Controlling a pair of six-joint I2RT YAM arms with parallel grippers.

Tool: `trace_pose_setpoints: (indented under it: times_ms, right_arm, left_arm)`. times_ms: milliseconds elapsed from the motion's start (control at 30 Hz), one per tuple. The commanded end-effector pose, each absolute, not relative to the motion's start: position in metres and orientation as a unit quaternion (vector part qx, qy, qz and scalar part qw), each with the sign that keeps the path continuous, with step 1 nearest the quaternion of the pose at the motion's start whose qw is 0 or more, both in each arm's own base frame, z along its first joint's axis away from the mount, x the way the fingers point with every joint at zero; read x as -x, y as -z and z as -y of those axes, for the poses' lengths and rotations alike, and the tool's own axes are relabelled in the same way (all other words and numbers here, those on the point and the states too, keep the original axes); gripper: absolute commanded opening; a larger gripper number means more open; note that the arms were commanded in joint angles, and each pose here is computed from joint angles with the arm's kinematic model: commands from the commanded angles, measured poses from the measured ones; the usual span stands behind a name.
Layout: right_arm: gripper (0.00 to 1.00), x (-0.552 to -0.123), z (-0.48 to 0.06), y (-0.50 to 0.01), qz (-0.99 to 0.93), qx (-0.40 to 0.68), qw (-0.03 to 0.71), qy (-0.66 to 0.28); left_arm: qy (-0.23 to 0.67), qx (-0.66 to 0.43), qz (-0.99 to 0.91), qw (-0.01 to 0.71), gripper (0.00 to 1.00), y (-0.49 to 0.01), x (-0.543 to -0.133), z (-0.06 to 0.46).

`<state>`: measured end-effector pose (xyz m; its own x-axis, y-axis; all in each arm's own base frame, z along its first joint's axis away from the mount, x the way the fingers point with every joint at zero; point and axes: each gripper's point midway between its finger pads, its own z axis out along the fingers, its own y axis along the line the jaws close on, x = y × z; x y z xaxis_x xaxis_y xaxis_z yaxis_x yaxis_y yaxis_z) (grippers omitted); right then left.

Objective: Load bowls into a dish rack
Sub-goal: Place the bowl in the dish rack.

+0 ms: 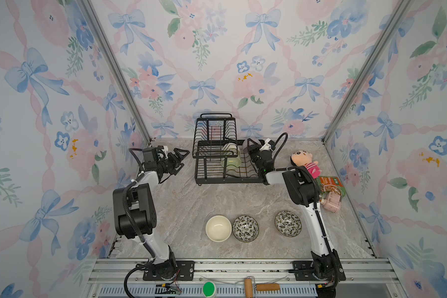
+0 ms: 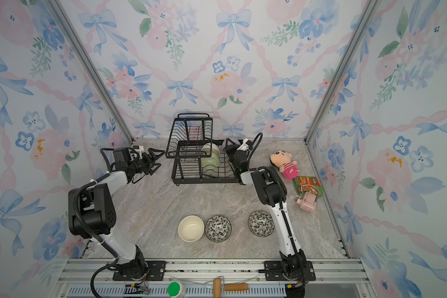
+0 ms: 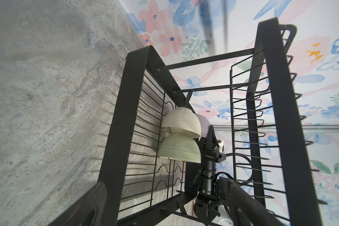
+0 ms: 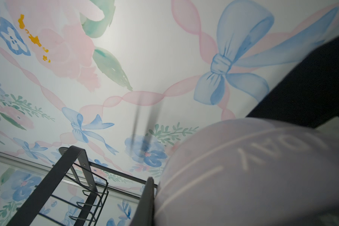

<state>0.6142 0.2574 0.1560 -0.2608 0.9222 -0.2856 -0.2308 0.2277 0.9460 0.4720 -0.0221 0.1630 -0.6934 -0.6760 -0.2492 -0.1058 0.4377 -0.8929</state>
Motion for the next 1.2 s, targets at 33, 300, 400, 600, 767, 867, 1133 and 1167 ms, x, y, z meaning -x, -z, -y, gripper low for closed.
trace_pose_setpoints:
  times_ms: [33,300,400,600,767,867,1133,1167]
  right_arm:
    - [0.00,-0.613,-0.260,-0.193,-0.528,-0.275,0.567,-0.569]
    - [0.00,-0.618,-0.263,-0.185,-0.538,-0.267,0.564,-0.567]
    - [0.00,-0.620,-0.266,-0.180,-0.548,-0.261,0.563,-0.561]
    - [0.00,-0.625,-0.276,-0.175,-0.581,-0.236,0.552,-0.550]
    - [0.00,-0.632,-0.276,-0.166,-0.613,-0.243,0.545,-0.518]
    - [0.00,-0.636,-0.271,-0.161,-0.612,-0.256,0.545,-0.513]
    - [0.00,-0.640,-0.274,-0.167,-0.616,-0.237,0.539,-0.523]
    - [0.00,-0.641,-0.275,-0.164,-0.624,-0.233,0.534,-0.521]
  left_arm:
    - [0.475,0.239,-0.791,0.301,0.98,-0.166,-0.474,0.021]
    - [0.474,0.240,-0.793,0.298,0.98,-0.162,-0.475,0.021]
    - [0.476,0.240,-0.792,0.297,0.98,-0.163,-0.477,0.021]
    - [0.478,0.242,-0.792,0.292,0.98,-0.159,-0.481,0.020]
    - [0.477,0.241,-0.793,0.292,0.98,-0.158,-0.482,0.020]
    - [0.478,0.242,-0.793,0.289,0.98,-0.156,-0.482,0.019]
    - [0.478,0.246,-0.792,0.291,0.98,-0.155,-0.485,0.015]
    - [0.478,0.247,-0.792,0.290,0.98,-0.154,-0.485,0.014]
